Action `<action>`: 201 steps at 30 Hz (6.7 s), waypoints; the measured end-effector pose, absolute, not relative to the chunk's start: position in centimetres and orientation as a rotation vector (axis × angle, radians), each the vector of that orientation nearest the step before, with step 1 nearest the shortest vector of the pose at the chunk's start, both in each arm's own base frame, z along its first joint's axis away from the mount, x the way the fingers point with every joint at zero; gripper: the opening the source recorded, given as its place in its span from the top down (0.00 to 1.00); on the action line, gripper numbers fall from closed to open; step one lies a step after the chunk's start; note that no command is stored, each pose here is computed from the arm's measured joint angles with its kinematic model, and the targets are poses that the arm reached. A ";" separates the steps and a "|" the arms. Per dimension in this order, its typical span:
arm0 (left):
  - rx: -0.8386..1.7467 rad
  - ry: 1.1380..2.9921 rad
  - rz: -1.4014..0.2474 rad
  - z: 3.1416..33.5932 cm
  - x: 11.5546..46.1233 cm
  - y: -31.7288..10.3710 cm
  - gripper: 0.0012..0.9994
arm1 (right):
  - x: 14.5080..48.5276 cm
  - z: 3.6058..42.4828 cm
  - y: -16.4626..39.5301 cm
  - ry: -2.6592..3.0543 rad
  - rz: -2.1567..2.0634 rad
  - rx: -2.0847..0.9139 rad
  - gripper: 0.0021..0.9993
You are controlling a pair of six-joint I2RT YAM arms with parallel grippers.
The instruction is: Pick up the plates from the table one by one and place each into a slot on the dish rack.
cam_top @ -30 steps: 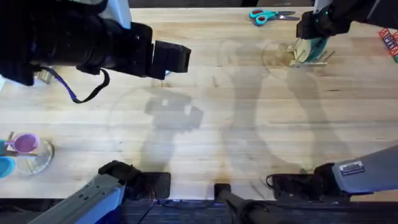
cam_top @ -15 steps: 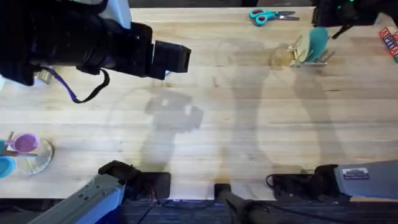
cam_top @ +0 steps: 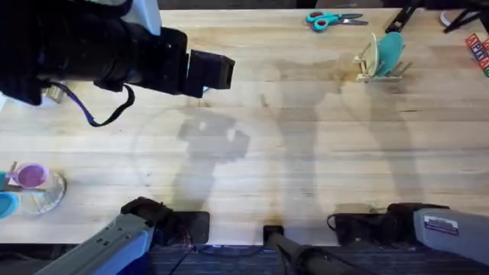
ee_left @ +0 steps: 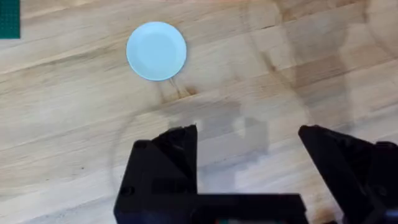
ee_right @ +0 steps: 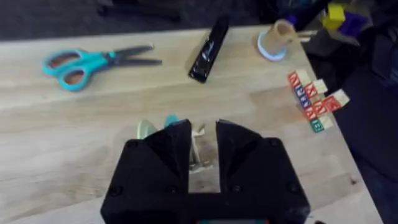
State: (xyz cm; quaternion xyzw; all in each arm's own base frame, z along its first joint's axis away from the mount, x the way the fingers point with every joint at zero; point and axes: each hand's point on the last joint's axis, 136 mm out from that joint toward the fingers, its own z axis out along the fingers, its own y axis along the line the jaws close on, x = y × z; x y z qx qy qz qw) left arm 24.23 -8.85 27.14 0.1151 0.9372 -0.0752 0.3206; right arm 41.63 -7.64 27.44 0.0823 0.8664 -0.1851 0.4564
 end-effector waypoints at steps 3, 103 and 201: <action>0.302 2.463 -0.198 27.1 24.2 -8.8 0.01 | 40.8 29.7 -6.9 2.081 -0.418 0.188 0.73; -0.036 2.665 -0.617 17.6 34.5 -2.4 0.96 | 30.2 30.8 11.1 2.185 0.270 -0.364 0.01; -0.242 2.743 -0.755 3.6 41.7 2.4 0.96 | 35.6 21.6 19.8 2.470 0.725 -0.123 0.00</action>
